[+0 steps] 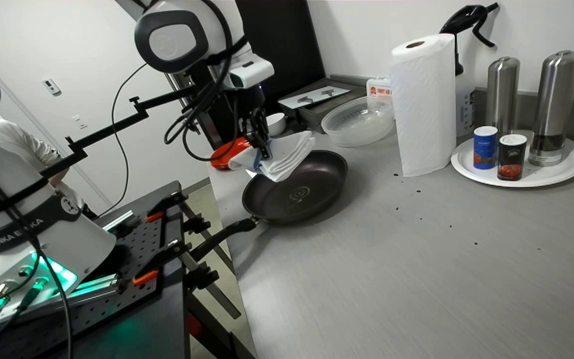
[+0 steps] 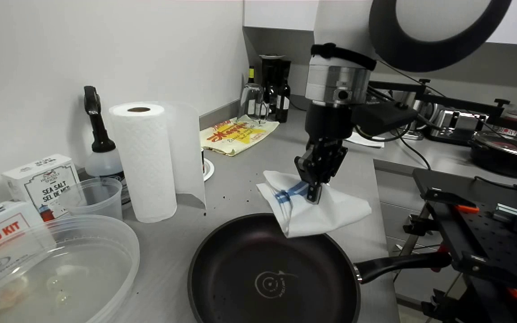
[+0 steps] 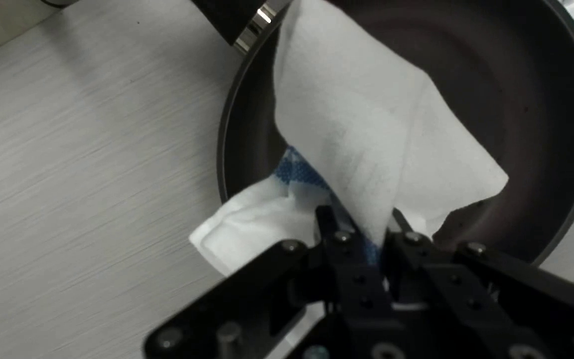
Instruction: Pick up the cloth from the counter and wipe the pan
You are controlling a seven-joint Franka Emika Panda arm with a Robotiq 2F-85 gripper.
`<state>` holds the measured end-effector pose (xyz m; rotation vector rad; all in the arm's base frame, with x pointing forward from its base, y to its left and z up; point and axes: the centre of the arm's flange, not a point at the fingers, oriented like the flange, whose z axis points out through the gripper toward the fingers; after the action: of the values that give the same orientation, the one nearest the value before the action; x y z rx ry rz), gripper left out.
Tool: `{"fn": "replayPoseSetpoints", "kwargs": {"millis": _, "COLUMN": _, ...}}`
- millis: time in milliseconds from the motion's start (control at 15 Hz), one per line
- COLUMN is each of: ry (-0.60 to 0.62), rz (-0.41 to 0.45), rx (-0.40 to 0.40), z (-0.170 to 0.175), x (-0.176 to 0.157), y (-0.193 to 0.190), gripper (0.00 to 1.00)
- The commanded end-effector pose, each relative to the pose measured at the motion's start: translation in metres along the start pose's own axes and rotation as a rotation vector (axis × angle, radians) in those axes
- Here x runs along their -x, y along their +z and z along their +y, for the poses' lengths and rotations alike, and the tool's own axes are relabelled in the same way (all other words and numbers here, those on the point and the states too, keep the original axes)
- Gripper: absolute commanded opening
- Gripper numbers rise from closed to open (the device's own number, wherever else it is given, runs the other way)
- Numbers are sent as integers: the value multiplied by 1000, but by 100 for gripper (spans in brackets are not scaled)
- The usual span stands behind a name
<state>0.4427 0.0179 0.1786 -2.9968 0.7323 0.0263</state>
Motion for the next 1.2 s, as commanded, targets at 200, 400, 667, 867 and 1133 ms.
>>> {"fn": "replayPoseSetpoints", "kwargs": {"millis": 200, "ry": -80, "rz": 92, "rx": 32, "z": -15, "x": 14, "y": 39, "gripper": 3}}
{"fn": "replayPoseSetpoints", "kwargs": {"millis": 400, "ry": -118, "rz": 147, "rx": 64, "z": -18, "x": 13, "y": 54, "gripper": 3}}
{"fn": "replayPoseSetpoints", "kwargs": {"millis": 667, "ry": -149, "rz": 200, "rx": 110, "z": -16, "x": 9, "y": 69, "gripper": 3}}
{"fn": "replayPoseSetpoints", "kwargs": {"millis": 867, "ry": -169, "rz": 221, "rx": 143, "z": -17, "x": 9, "y": 77, "gripper": 3}}
{"fn": "replayPoseSetpoints", "kwargs": {"millis": 1133, "ry": -178, "rz": 238, "rx": 193, "z": -13, "x": 6, "y": 90, "gripper": 3}}
